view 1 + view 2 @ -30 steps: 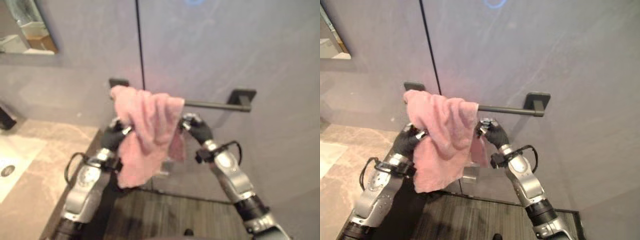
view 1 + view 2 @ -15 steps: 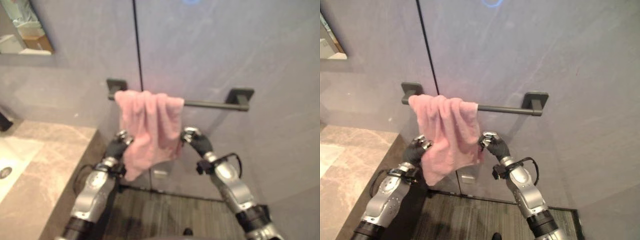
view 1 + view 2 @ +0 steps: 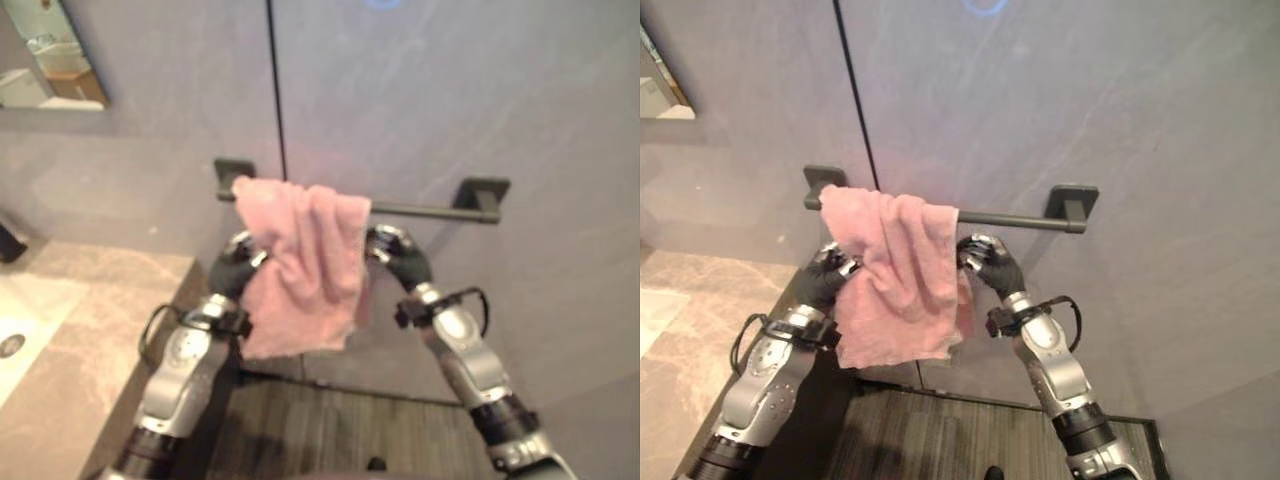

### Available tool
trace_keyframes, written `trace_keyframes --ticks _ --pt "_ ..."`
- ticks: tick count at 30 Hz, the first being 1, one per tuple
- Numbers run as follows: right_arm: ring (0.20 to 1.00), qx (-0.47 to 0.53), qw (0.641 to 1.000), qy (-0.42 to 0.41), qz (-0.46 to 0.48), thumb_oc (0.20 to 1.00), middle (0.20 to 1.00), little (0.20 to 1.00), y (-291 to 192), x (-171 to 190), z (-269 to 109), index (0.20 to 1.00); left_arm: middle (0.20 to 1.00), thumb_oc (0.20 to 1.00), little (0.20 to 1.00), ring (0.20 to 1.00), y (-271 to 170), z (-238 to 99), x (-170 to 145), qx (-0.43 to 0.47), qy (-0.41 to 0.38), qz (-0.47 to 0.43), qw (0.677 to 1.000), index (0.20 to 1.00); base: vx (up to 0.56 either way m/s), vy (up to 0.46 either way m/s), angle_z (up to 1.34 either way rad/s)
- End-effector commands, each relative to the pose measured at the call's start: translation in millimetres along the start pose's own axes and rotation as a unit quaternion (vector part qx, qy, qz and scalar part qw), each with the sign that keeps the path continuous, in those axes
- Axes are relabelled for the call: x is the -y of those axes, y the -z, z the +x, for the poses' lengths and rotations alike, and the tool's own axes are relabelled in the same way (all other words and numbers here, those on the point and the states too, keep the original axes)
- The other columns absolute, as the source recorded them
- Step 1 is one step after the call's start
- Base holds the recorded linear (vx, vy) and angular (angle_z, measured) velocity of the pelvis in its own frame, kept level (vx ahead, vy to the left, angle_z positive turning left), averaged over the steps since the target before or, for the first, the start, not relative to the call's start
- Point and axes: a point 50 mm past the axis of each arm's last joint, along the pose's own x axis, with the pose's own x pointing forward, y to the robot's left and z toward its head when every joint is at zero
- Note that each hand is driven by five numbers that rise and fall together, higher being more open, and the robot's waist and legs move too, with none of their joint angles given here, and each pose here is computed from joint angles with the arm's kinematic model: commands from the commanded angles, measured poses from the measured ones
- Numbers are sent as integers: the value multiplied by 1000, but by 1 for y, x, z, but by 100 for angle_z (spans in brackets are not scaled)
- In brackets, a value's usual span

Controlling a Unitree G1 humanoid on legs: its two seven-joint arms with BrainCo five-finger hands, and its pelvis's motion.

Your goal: Put brush and paste in cup on sink, flatten towel.

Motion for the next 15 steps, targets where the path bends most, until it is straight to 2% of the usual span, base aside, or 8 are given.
trace_keyframes --ticks 1,6,15 --pt "1000 36 998 -46 30 1000 1000 1000 -19 -6 6 1000 200 200 200 200 -15 14 -2 36 14 10 999 200 -55 56 0" --pt "1000 7 994 -91 67 1000 1000 1000 -17 -7 8 1000 200 200 200 200 -13 14 0 25 29 14 999 200 -44 50 0" --pt "1000 1 991 -123 60 1000 1000 1000 -25 -13 19 1000 200 200 200 200 -10 9 -1 10 37 10 999 200 -13 56 1"
